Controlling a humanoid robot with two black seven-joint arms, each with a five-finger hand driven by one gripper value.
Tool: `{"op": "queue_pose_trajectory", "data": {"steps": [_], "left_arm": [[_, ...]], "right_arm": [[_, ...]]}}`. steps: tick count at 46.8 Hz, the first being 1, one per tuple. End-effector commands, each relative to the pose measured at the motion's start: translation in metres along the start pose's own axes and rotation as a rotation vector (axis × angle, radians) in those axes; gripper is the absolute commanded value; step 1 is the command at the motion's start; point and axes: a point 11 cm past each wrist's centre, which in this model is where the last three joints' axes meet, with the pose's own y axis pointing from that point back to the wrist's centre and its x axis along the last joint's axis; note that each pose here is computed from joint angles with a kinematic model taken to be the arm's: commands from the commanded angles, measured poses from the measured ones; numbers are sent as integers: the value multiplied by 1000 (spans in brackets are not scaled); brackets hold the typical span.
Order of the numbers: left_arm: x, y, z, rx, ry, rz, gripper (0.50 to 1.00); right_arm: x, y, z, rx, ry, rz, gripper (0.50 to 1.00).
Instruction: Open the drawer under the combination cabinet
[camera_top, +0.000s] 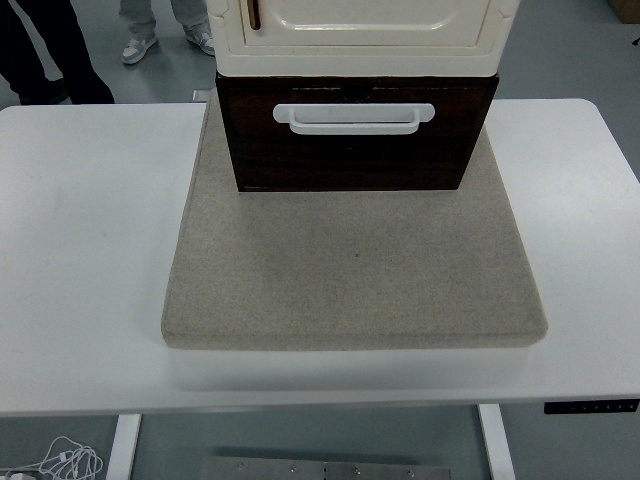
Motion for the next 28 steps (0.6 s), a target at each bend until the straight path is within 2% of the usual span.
{"op": "queue_pose_trajectory", "data": {"steps": [1,9,19,28], "left_arm": [[-27,-5,3,6,-58,-79,1000],[-75,-11,17,-10,-106,-194,1000],[-137,-4,1,91,-244,-379,1000],[-173,15,-20,190,-335,-510,1000]], "right_arm": [[0,0,0,0,0,0,926],[0,0,0,0,0,0,926],[0,0,0,0,0,0,926],[0,0,0,0,0,0,926]]}}
